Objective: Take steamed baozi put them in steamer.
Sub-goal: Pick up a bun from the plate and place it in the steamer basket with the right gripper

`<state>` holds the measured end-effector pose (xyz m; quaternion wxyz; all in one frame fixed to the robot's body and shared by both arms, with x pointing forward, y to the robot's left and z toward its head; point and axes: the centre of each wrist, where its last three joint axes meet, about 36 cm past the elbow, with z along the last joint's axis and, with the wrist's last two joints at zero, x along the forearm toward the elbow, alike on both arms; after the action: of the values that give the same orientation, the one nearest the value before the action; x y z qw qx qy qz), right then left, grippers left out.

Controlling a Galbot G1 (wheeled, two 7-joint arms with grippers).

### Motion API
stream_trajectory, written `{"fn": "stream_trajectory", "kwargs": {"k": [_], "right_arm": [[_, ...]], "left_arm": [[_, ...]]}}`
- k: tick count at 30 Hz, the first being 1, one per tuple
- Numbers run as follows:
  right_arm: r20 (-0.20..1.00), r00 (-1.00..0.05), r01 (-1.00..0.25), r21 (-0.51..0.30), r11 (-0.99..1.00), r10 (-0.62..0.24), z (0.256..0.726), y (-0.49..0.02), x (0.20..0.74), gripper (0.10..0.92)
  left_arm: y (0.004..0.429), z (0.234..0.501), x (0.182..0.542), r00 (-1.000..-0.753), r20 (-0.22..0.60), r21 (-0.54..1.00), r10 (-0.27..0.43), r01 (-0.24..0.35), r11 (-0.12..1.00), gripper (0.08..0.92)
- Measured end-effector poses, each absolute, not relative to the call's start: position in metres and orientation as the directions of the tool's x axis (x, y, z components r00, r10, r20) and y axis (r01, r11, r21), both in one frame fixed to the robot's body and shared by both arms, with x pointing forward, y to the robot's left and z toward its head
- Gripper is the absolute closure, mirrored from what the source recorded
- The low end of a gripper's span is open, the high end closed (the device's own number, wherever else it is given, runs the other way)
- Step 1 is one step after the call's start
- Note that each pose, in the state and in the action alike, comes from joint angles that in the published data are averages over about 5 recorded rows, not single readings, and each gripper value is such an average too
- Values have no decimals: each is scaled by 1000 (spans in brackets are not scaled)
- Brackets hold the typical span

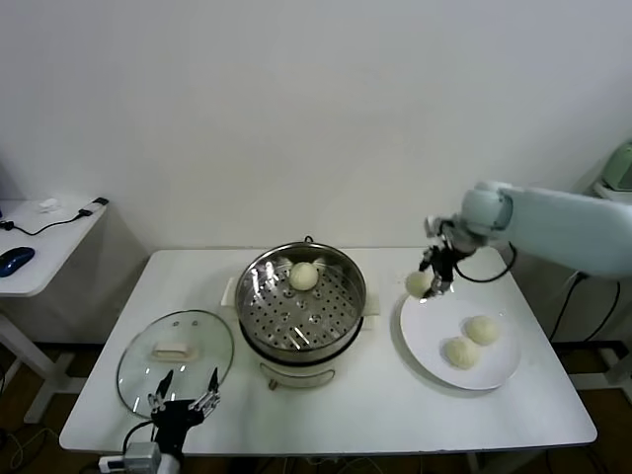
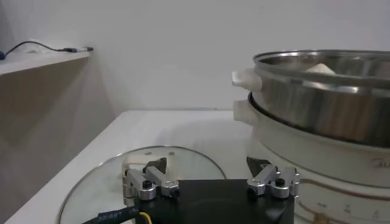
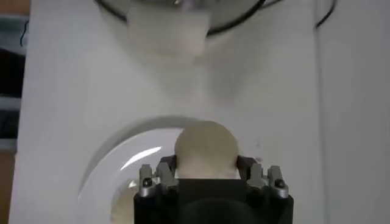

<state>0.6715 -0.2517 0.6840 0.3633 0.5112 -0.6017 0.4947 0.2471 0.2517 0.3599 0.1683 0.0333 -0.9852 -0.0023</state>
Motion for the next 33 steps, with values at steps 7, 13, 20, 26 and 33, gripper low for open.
{"fn": "stream_trajectory", "kwargs": {"k": [7,13,20,26,33], "right_arm": [[922,-203,-967,-242,-81,-331,733,-147,645,369],[931,-179,-967,-225,-117,-317,711,-76,625,369],[940,-182,-968,-223,-116,-287,660,-26,620,369],[941,-191,-969,-226,-100,-278,622,-2,628,369],[940,-187,-973,-218,-80,-284,589,18,637,369]], "left_arm": [[249,367,249,-947,317,7,-56,-57,998,177],[250,371,249,-949,309,3,-55,-57,998,177],[251,375,248,-951,302,1,-59,-62,998,177],[250,374,249,-951,302,-2,-58,-61,998,177],[250,374,250,-951,304,-3,-57,-61,998,177]]}}
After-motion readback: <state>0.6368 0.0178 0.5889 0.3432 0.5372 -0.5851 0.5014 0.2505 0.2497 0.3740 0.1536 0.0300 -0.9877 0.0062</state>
